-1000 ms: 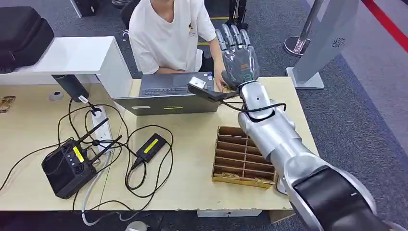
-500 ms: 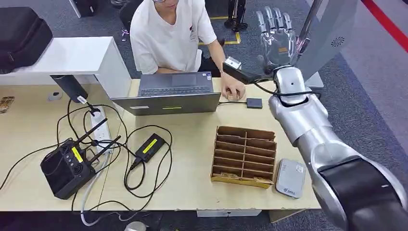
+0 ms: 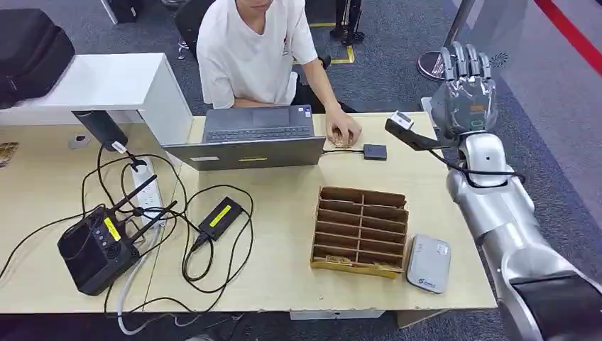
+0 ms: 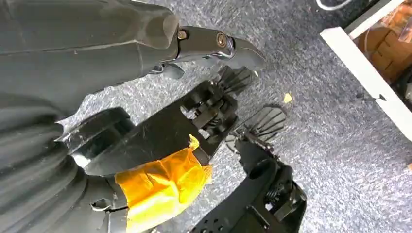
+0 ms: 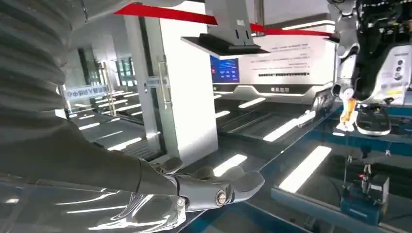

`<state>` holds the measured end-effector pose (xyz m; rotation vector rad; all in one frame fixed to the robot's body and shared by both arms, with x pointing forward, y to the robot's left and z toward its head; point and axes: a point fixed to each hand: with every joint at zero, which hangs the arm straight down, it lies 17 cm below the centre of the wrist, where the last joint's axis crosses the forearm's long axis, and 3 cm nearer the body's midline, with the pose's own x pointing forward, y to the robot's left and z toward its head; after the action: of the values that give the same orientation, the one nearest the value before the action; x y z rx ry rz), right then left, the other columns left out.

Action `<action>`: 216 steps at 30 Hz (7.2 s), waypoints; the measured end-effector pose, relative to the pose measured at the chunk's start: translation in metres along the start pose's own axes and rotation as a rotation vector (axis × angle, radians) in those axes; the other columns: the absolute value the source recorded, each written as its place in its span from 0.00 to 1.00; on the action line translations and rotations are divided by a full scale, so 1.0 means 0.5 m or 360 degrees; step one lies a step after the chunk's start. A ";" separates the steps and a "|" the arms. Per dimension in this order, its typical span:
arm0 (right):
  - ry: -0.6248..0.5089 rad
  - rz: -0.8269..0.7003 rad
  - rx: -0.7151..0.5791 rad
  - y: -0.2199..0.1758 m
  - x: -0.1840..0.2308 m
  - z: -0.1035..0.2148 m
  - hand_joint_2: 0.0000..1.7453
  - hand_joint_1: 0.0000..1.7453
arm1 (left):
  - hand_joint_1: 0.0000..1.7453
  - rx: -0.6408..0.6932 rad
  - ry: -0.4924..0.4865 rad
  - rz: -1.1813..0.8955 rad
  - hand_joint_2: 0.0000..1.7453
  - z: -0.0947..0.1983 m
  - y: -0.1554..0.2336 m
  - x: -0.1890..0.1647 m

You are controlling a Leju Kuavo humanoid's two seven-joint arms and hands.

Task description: Pass the card to the sensor for recognition and then transmit it.

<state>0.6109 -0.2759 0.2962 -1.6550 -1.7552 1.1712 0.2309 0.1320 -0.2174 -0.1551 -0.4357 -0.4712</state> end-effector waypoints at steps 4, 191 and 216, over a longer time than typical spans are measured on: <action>-0.0006 -0.0019 -0.0035 -0.001 0.001 0.048 1.00 0.00 | 0.00 0.0017 -0.0022 -0.0001 1.00 0.000 0.007 -0.004; 0.0102 -0.0993 0.0438 0.082 0.384 0.647 1.00 0.87 | 0.00 0.0186 -0.0237 0.0009 1.00 0.010 0.021 -0.034; -0.0040 -0.1122 0.0147 -0.014 0.374 0.510 1.00 0.87 | 0.00 0.0162 -0.0272 -0.0142 1.00 0.021 0.019 -0.052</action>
<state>0.3700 -0.1643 0.1242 -0.8369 -2.0137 0.9097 0.2109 0.1535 -0.2199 -0.0777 -0.6350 -0.5244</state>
